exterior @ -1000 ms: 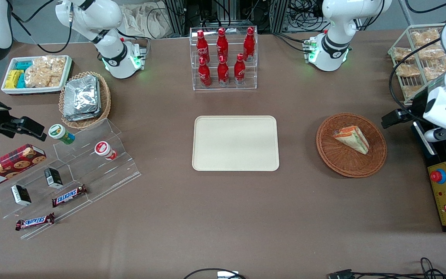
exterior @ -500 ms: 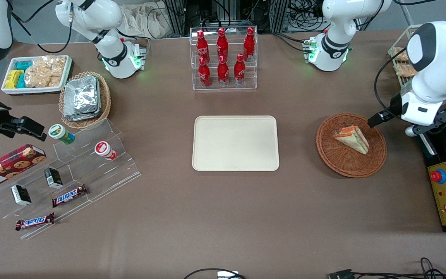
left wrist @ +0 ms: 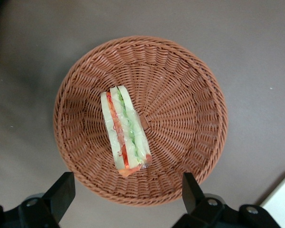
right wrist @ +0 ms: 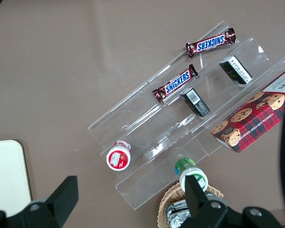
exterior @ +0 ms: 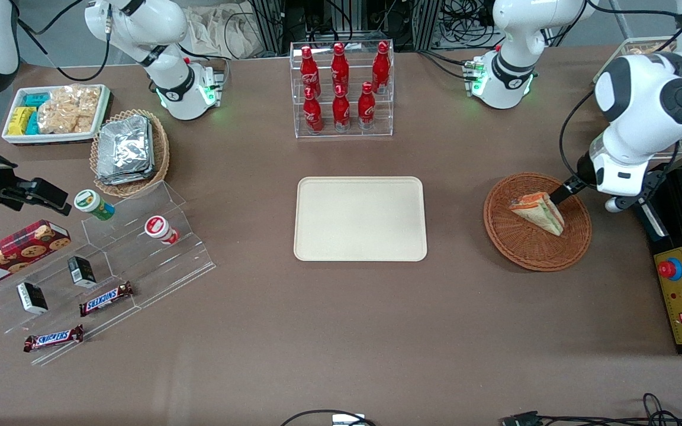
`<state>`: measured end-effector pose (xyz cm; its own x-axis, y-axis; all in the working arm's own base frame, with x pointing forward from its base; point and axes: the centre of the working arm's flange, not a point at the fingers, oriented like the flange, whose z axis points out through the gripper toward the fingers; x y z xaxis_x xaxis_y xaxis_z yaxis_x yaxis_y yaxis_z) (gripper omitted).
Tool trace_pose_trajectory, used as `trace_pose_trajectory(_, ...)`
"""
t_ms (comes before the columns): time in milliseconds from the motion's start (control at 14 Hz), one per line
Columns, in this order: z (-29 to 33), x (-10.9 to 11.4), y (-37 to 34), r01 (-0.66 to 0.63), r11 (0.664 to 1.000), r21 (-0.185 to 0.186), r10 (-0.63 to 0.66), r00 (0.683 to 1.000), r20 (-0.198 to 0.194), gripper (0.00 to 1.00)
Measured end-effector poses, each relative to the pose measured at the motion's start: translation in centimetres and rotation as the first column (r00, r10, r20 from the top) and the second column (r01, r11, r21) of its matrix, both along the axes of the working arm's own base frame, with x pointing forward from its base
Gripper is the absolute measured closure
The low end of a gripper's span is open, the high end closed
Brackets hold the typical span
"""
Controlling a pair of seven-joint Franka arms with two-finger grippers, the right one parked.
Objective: Place sandwich from basket to tray
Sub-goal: 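Lower the open left gripper around the sandwich and close it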
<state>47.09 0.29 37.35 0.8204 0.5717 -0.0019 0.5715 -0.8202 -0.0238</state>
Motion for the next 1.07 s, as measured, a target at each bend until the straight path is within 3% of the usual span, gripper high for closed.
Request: trace_pose_trajectory(1071, -12.3, -2.5, 0.0, -0.177, 0.984, -0.022, 0.177, 0.984, 0.017, 0.00)
